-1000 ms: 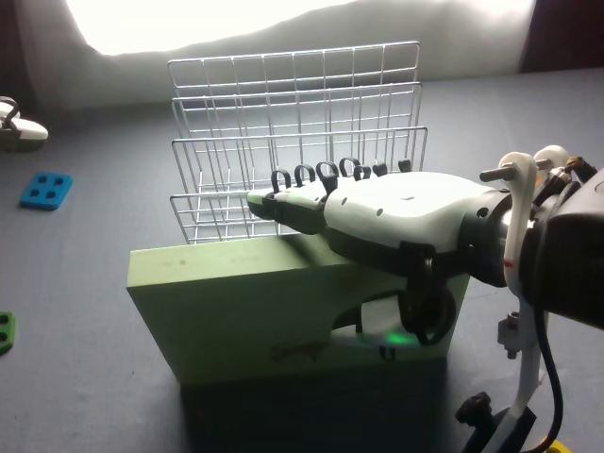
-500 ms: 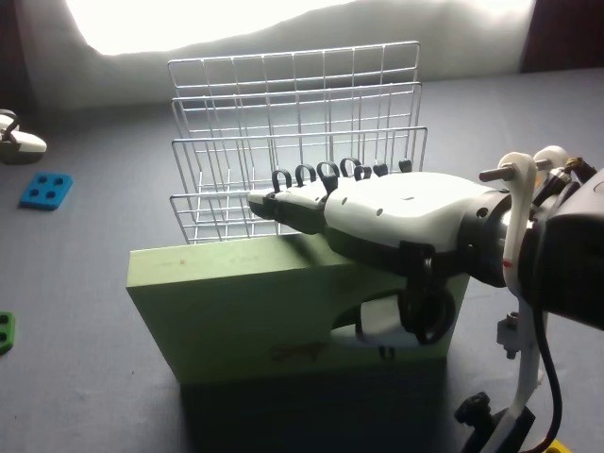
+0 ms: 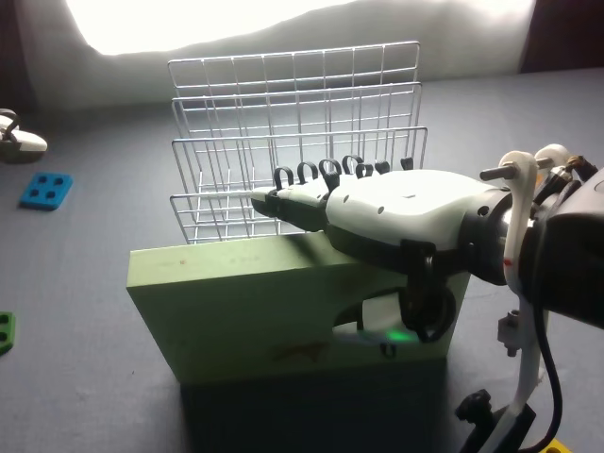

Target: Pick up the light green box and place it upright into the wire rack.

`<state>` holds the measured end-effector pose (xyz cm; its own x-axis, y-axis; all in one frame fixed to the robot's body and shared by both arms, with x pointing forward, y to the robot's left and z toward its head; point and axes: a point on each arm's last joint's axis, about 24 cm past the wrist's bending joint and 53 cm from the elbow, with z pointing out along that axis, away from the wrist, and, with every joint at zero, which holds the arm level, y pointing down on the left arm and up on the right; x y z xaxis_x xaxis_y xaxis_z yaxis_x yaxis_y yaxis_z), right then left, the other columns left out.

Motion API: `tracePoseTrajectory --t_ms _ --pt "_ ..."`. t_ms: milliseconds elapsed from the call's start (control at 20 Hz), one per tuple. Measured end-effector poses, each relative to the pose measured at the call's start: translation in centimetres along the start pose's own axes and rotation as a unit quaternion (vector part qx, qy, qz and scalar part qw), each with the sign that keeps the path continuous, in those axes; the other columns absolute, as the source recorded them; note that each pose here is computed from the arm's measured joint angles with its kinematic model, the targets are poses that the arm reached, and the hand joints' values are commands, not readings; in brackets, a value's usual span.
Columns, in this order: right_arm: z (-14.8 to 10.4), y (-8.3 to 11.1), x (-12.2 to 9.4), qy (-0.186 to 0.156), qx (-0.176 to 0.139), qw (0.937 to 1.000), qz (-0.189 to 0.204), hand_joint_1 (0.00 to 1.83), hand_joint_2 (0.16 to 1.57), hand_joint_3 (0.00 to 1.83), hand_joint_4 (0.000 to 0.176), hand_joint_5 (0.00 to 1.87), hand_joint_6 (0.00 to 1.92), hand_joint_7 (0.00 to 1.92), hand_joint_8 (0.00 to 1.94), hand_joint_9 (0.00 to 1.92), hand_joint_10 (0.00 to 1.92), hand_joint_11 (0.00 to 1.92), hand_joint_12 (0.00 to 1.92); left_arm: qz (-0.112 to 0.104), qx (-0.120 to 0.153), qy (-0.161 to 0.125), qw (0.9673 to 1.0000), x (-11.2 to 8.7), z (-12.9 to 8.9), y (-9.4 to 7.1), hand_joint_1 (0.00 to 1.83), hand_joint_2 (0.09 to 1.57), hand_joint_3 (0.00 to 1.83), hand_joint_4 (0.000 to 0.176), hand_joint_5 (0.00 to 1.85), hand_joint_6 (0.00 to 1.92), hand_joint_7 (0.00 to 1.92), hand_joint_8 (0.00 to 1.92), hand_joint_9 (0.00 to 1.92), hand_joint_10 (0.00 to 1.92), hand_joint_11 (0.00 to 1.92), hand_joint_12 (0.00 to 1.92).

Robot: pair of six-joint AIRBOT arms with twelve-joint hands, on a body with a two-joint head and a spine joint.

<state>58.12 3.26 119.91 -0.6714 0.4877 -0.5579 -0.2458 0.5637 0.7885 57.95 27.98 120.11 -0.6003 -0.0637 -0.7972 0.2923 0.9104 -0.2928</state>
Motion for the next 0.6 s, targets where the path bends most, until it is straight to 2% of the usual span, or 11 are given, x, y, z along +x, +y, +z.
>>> tracePoseTrajectory --t_ms 50,100,150,200,250,300,600 --pt "0.00 0.01 -0.04 -0.001 0.000 1.0000 -0.002 1.29 1.14 0.01 0.000 0.49 0.09 0.56 0.06 0.47 0.21 0.00 1.36 0.000 0.000 0.000 1.0000 -0.01 0.00 0.00 0.10 1.20 0.00 0.053 0.14 0.01 0.15 0.01 0.18 0.02 0.00 0.50" --pt "0.00 0.00 -0.04 -0.001 0.000 1.0000 -0.001 1.35 1.16 0.01 0.000 0.79 0.86 0.81 0.97 0.72 1.19 0.47 1.55 0.000 0.000 0.000 1.0000 -0.01 0.00 0.00 0.08 1.20 0.00 0.055 0.14 0.01 0.13 0.00 0.17 0.01 0.00 0.46" --pt "0.00 0.01 -0.02 -0.001 0.000 1.0000 -0.001 1.35 1.16 0.01 0.000 0.79 0.86 0.81 0.97 0.72 1.19 0.47 1.55 0.000 0.000 0.000 1.0000 -0.01 0.00 0.00 0.08 1.20 0.00 0.055 0.14 0.01 0.13 0.00 0.17 0.01 0.00 0.46" --pt "0.00 0.02 -0.05 -0.001 0.000 1.0000 -0.002 1.35 1.20 0.00 0.000 0.76 1.11 0.79 1.29 0.72 1.48 0.57 1.61 0.000 0.000 0.000 1.0000 0.00 0.00 0.00 0.08 1.21 0.00 0.052 0.14 0.00 0.13 0.00 0.14 0.00 0.00 0.42" --pt "0.00 0.03 -0.07 -0.001 -0.001 1.0000 -0.003 1.35 1.22 0.00 0.000 0.74 1.18 0.78 1.37 0.71 1.55 0.58 1.62 0.000 0.000 0.000 1.0000 -0.01 0.00 0.00 0.08 1.21 0.00 0.051 0.14 0.00 0.13 0.00 0.14 0.00 0.00 0.41" --pt "0.00 0.01 -0.01 0.000 0.000 1.0000 -0.001 1.34 1.23 0.00 0.000 0.70 1.28 0.78 1.37 0.73 1.53 0.61 1.61 0.000 0.000 0.000 1.0000 -0.01 0.00 0.02 0.05 1.21 0.00 0.051 0.12 0.00 0.11 0.00 0.12 0.00 0.00 0.34" --pt "0.00 0.01 -0.10 -0.002 0.000 1.0000 -0.003 1.35 1.22 0.00 0.000 0.70 1.28 0.79 1.36 0.73 1.53 0.62 1.60 0.000 0.000 0.000 1.0000 -0.01 0.00 0.02 0.05 1.21 0.00 0.051 0.13 0.00 0.11 0.00 0.12 0.00 0.00 0.34"
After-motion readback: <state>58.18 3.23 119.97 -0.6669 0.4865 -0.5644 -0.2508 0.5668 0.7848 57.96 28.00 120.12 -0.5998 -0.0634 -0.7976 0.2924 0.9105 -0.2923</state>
